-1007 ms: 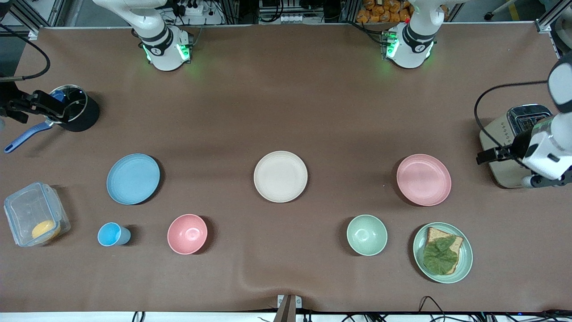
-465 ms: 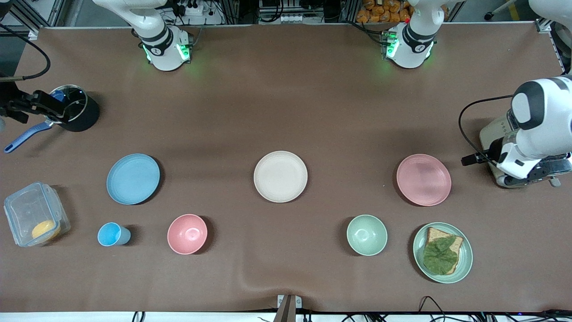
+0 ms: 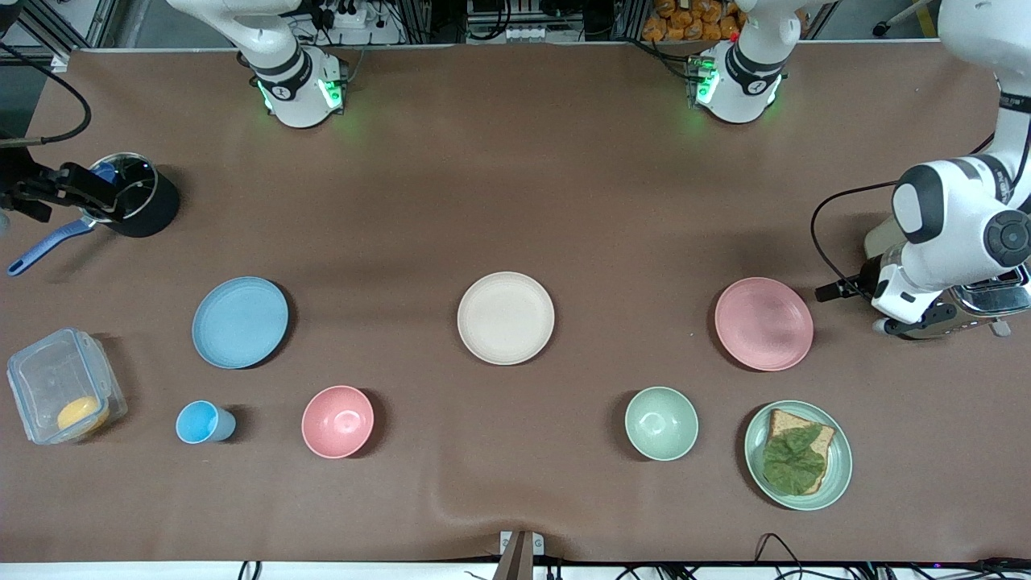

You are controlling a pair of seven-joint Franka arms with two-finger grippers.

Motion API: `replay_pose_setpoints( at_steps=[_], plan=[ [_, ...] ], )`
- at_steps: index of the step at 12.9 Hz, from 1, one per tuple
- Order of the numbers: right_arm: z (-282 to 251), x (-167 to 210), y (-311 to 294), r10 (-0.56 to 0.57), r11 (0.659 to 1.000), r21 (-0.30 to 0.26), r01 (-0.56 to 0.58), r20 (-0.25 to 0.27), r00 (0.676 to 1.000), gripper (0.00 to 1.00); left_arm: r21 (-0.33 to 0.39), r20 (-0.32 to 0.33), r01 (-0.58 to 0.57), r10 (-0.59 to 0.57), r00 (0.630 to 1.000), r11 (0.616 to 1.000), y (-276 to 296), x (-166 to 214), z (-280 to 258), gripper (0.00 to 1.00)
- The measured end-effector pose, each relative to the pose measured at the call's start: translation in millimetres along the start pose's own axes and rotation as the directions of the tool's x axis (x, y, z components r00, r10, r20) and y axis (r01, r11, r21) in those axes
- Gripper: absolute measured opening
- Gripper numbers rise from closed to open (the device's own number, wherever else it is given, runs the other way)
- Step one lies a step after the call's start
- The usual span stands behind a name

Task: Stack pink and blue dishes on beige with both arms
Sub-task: 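Move the left gripper down to the rim of the pink plate, then close the left gripper on the pink plate's rim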

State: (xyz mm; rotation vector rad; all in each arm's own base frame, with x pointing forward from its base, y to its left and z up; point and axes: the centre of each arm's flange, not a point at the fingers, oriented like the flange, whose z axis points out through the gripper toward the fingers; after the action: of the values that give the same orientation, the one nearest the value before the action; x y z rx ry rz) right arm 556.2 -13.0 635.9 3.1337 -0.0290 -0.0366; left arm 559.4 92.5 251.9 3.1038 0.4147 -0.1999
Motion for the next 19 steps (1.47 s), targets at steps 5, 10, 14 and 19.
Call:
replay_pose_setpoints(
  at_steps=[5,10,14,19],
  plan=[
    [2,0,0,0.0,1.0,0.0,0.0,0.005,1.0,1.0,-0.047,-0.053,0.015,-0.018,0.998,0.999,12,12,36,1.0],
    [3,0,0,0.0,1.0,0.0,0.0,0.007,1.0,1.0,-0.07,-0.069,0.006,-0.011,0.998,0.997,27,16,65,0.81],
    [3,0,0,0.0,1.0,0.0,0.0,0.007,1.0,1.0,-0.071,-0.07,0.007,-0.012,0.997,0.997,26,16,65,0.36],
    [7,0,0,0.0,1.0,0.0,0.0,0.018,1.0,1.0,-0.079,-0.108,-0.023,0.014,0.994,0.997,37,22,46,0.1]
  ],
)
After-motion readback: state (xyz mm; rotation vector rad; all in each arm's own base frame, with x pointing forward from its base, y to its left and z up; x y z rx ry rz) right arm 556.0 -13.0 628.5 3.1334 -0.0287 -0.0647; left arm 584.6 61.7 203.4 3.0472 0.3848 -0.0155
